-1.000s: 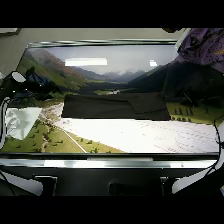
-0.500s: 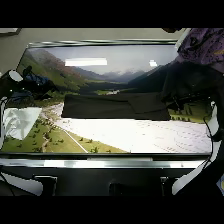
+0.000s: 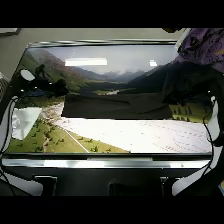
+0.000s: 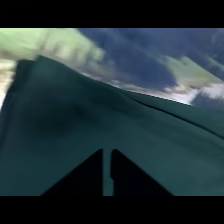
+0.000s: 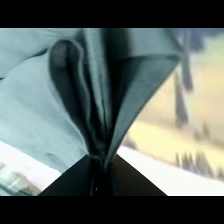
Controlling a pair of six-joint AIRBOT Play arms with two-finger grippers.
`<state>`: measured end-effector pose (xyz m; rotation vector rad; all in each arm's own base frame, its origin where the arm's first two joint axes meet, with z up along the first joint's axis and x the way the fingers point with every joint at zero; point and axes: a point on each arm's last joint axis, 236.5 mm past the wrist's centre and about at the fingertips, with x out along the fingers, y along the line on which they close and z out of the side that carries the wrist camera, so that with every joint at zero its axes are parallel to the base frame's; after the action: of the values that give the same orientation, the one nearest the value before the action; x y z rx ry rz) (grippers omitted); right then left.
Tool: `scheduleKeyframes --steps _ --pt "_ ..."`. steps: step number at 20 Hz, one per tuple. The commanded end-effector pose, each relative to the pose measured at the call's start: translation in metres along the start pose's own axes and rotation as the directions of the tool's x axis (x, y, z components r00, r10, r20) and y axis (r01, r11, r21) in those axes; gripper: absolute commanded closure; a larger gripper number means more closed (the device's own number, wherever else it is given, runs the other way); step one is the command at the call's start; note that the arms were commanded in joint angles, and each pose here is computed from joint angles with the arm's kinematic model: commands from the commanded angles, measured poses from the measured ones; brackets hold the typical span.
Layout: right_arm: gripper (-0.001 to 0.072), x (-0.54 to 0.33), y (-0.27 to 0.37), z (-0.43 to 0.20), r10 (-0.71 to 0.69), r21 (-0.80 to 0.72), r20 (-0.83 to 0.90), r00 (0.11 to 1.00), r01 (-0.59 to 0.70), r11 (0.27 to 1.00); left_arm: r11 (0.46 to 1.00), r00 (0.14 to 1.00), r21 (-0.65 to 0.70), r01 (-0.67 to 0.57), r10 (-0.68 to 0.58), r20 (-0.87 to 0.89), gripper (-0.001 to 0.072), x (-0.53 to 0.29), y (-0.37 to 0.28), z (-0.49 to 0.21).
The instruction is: Fold the clothes and pants, and hang the long-sleeved shirts on hangers.
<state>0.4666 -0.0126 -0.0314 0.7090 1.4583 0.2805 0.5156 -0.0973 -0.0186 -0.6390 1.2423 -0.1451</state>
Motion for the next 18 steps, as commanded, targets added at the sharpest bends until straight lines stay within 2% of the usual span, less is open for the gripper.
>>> scheduleKeyframes --steps 1,4,8,12,15,18 --pt "0.0681 -0.064 0.009 -0.007 -0.161 0.021 0.128 0.979 0.16 0.987 0.99 0.991 0.044 0.135 -0.134 -0.026 0.069 0.038 -0.079 -0.032" --pt "0.0681 -0.112 0.024 -0.017 -0.232 0.013 0.235 0.944 0.235 0.972 0.967 0.969 0.07 0.244 -0.24 -0.062 0.0691 0.075 -0.15 -0.078" --pt "0.0681 -0.152 0.043 -0.028 -0.258 0.007 0.333 0.907 0.271 0.962 0.93 0.919 -0.006 0.367 -0.364 -0.154 0.0691 0.12 -0.221 -0.154" --pt "0.0681 -0.18 0.059 -0.029 -0.262 0.008 0.387 0.884 0.281 0.96 0.91 0.876 -0.093 0.405 -0.415 -0.247 0.0691 0.155 -0.254 -0.223" --pt "0.0681 -0.2 0.074 -0.026 -0.249 0.012 0.438 0.864 0.272 0.962 0.898 0.851 -0.058 0.437 -0.433 -0.297 0.0692 0.172 -0.283 -0.254" --pt "0.0681 -0.205 0.084 -0.03 -0.226 -0.001 0.441 0.869 0.253 0.968 0.884 0.826 -0.091 0.459 -0.462 -0.323 0.0692 0.193 -0.311 -0.275"
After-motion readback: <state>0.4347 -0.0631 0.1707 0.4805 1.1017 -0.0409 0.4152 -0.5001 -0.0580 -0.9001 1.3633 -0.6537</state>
